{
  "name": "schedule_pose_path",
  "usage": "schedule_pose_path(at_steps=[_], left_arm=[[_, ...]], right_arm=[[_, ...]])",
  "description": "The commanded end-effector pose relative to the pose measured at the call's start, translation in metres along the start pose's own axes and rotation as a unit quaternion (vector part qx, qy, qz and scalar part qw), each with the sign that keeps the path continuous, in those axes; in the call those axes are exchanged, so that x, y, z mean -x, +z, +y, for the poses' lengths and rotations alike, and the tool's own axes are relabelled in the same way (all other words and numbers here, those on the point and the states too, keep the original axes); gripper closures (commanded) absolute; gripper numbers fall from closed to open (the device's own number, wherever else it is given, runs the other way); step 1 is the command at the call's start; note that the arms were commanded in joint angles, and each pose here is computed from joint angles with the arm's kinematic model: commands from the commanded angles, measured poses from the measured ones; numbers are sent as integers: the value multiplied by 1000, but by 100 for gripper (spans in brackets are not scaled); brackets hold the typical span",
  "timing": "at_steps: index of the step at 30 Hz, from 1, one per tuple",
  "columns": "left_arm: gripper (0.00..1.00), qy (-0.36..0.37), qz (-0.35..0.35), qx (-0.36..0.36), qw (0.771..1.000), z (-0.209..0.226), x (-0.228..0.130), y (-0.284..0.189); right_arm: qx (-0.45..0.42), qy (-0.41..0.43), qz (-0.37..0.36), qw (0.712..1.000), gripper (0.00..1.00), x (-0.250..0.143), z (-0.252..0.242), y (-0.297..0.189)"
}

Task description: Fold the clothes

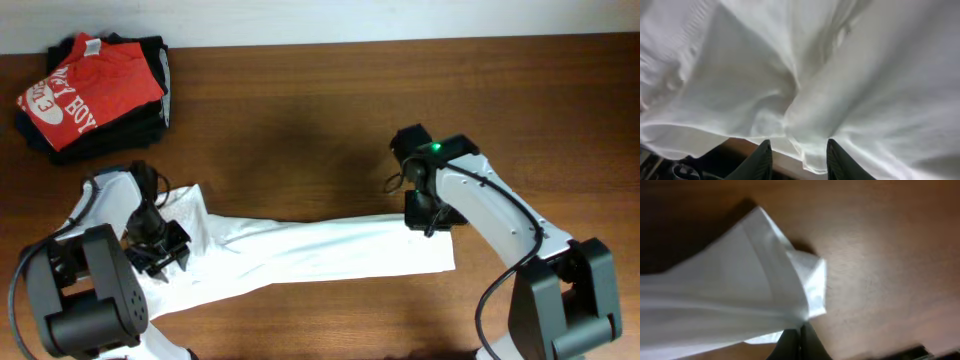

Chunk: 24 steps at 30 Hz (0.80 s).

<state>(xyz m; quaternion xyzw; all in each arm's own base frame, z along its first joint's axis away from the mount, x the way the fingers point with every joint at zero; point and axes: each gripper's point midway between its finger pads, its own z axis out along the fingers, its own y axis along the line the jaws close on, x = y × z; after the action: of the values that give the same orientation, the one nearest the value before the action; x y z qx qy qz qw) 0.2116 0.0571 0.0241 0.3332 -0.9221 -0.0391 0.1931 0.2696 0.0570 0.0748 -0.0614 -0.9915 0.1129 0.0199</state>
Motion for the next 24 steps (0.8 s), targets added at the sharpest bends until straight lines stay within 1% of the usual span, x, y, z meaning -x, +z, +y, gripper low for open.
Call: schedule_pose_path(at_steps=[1,2,3,4,5,6,7,10,11,12,14,15,16,18,19,20,21,23,24], left_arm=[[65,1,-9,2,1000,3,4,-10],[66,1,-5,4,1000,4,2,-10],[70,1,-2,5,1000,5,0,-11],[71,1,-4,4,1000,6,-2,-14],[71,1,-7,3,1000,6,-3,-20],[72,1,-12,0,1000,8,-4,-29],[73,0,-22,-4,1000,9,-6,-44],[72,6,-69,-26,997,12,-15,-82],[71,16,-77,-32,996,9,-18,-86],[71,48,-80,-50,994,-3,-25,-90],[72,91,-88,-62,990,-26,-31,-90],[72,111,-102,-66,986,-39,-30,-86],[72,133,-101,-81,983,-56,-35,-78],[72,155,-103,-85,979,-69,-39,-61],[73,160,-114,-88,977,-74,-33,-45],[78,158,-118,-90,976,-75,-29,-34],[82,157,-123,-92,976,-76,-26,-21],[84,148,-120,-89,978,-69,-24,0],[84,138,-114,-87,980,-62,-24,7]], right_arm=[[34,-8,8,999,86,-7,12,10],[47,-8,15,999,82,-11,17,17],[56,-8,22,998,71,-15,21,23],[54,-9,25,998,51,-18,20,26],[52,-10,29,998,20,-20,19,26],[50,-9,29,998,4,-19,18,26],[41,-3,31,999,2,-18,11,24],[41,24,38,998,1,-8,-6,3],[58,15,38,997,1,-6,-3,-1],[101,-18,40,994,2,-6,11,-4],[158,-52,41,985,5,-6,31,-9],[164,-56,42,984,5,-7,33,-10],[162,-56,46,984,4,-9,32,-8],[163,-56,45,984,4,-10,34,0],[170,-55,42,983,14,-11,38,10],[172,-55,39,983,22,-12,39,16],[174,-55,34,983,25,-12,41,25],[174,-55,38,983,43,-15,41,31],[179,-56,42,981,56,-18,43,30]])
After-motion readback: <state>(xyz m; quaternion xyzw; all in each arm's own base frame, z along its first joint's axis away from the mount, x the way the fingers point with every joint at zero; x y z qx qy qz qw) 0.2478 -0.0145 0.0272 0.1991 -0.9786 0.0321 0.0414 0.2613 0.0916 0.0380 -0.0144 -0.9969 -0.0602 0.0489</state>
